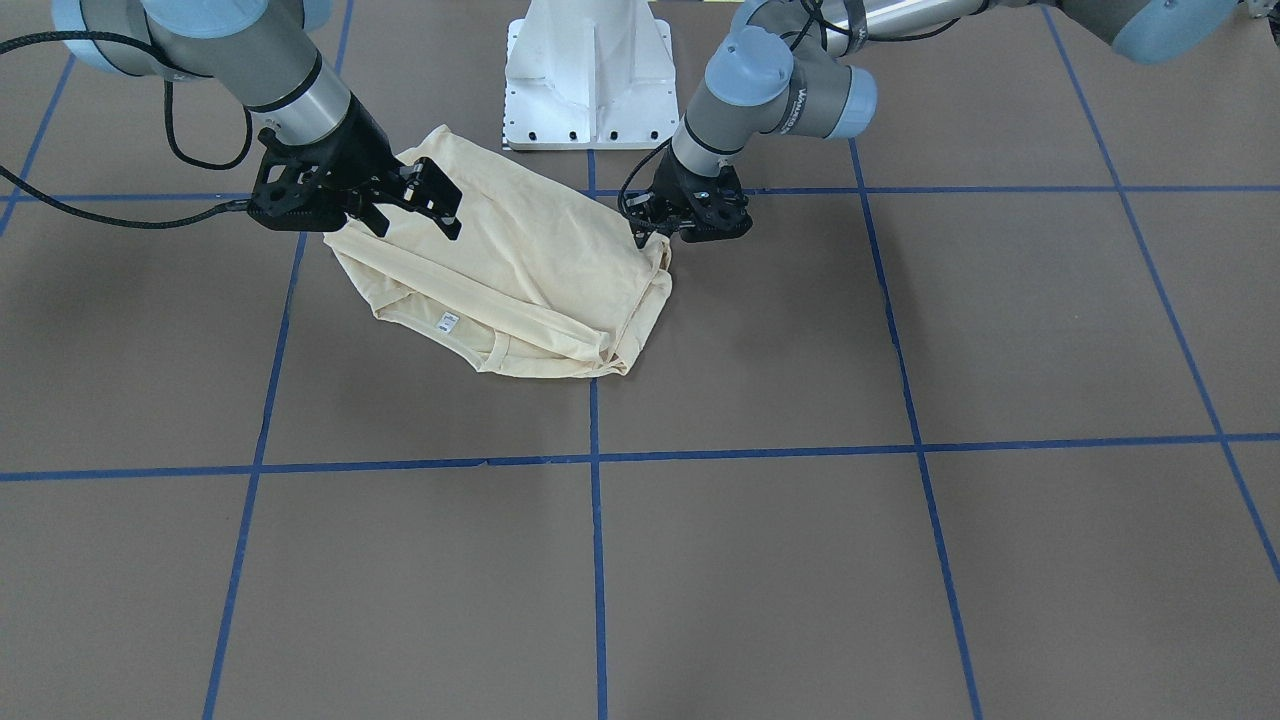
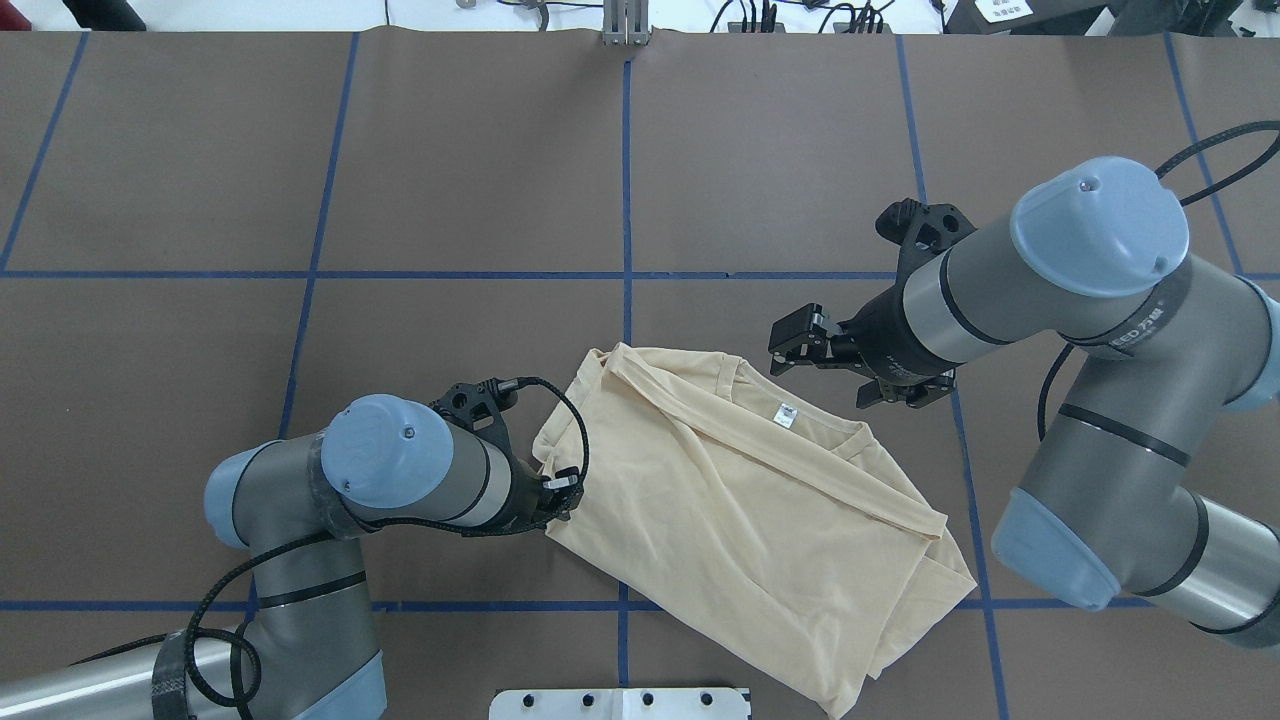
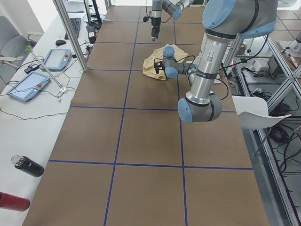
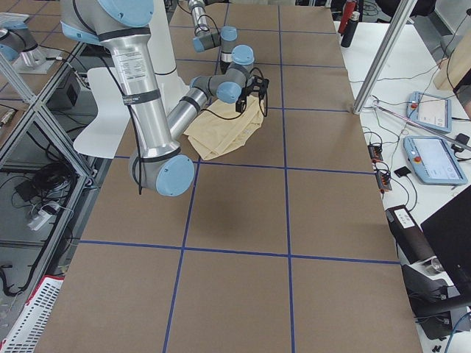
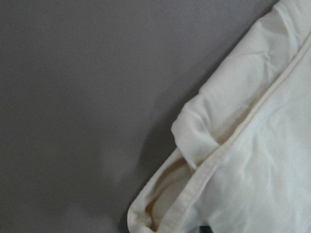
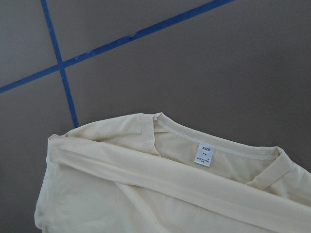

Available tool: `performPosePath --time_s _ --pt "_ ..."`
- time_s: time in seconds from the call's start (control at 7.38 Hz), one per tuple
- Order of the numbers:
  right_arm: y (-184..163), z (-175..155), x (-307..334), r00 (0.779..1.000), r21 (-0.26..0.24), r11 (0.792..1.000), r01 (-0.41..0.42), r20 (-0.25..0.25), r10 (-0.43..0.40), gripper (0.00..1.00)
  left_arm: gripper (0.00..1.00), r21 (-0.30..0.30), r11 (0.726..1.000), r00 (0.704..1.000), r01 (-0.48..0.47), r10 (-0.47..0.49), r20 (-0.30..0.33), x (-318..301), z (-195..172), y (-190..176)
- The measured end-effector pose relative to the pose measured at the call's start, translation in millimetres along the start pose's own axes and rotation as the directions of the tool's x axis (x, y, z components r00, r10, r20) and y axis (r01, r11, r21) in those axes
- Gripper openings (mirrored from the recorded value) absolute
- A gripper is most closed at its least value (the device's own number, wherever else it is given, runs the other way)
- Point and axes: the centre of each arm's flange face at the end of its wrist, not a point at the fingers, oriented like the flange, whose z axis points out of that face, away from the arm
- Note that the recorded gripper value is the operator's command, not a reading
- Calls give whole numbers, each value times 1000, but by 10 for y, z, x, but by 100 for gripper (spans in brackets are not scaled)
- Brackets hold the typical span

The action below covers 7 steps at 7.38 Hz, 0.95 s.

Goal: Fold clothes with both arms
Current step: 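Push the shirt edge away from the robot with the left gripper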

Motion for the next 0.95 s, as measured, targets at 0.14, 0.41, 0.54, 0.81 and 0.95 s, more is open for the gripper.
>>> performPosePath --time_s 0.14,0.41,0.54,0.81,0.95 --pt "-10 18 12 1000 0 1000 -2 -4 2 100 0 1 1000 1000 1 -1 -1 7 -7 -7" --pt "-24 32 21 1000 2 1000 -5 -8 5 100 0 14 1000 1000 10 -10 -4 11 -42 -94" --pt "-27 28 20 1000 4 1000 -5 -7 5 100 0 26 999 1000 20 -20 -9 36 -79 -176" --pt "-24 13 10 1000 5 1000 -3 -3 3 100 0 64 997 999 48 -47 -18 159 -195 -430" --pt "-23 9 8 1000 5 1000 -3 -2 3 100 0 83 995 998 61 -60 -17 281 -209 -567"
